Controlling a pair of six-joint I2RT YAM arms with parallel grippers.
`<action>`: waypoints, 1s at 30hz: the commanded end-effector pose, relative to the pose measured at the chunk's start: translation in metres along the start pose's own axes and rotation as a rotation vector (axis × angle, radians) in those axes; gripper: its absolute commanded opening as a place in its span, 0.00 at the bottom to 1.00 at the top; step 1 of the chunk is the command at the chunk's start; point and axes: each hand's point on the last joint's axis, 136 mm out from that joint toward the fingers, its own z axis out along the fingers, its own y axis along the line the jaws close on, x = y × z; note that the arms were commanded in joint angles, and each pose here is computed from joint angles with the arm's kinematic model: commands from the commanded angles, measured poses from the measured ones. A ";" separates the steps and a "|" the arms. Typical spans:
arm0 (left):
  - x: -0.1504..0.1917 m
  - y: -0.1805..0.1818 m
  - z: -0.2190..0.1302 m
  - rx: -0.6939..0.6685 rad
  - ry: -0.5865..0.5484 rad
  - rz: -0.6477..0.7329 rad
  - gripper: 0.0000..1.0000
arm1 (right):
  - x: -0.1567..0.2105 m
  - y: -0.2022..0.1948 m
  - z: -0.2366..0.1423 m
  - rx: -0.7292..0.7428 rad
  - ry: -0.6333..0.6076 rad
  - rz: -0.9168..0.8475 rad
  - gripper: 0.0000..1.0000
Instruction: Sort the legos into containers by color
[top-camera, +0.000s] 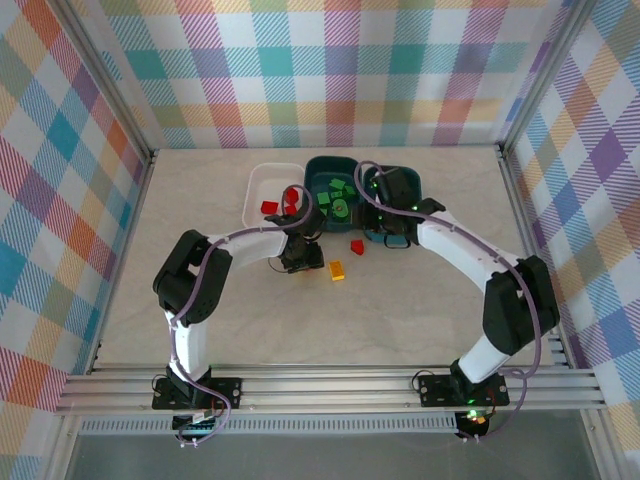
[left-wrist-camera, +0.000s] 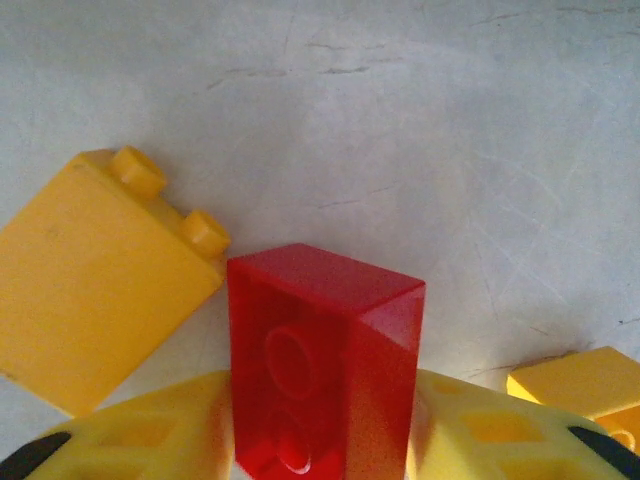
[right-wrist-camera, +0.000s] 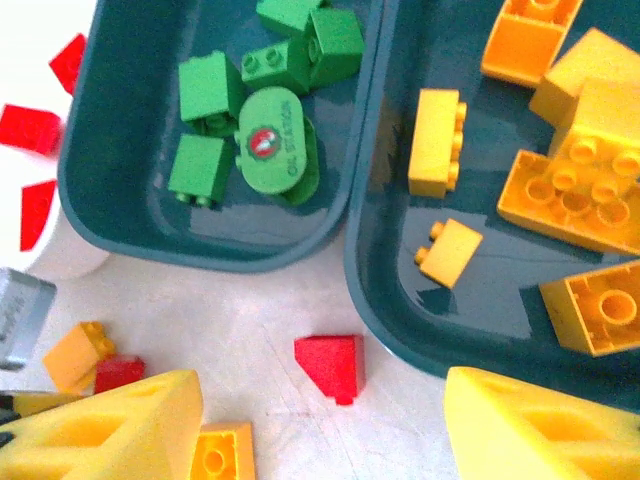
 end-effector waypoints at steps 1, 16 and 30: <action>-0.007 -0.015 0.000 0.032 -0.020 0.021 0.39 | 0.002 0.001 -0.014 -0.020 -0.026 0.014 0.65; -0.011 -0.043 -0.070 0.146 -0.107 0.111 0.26 | 0.018 -0.006 -0.017 -0.016 -0.006 0.026 0.64; -0.159 0.057 -0.093 0.040 -0.227 -0.105 0.27 | 0.064 0.040 -0.004 -0.074 0.093 -0.011 0.64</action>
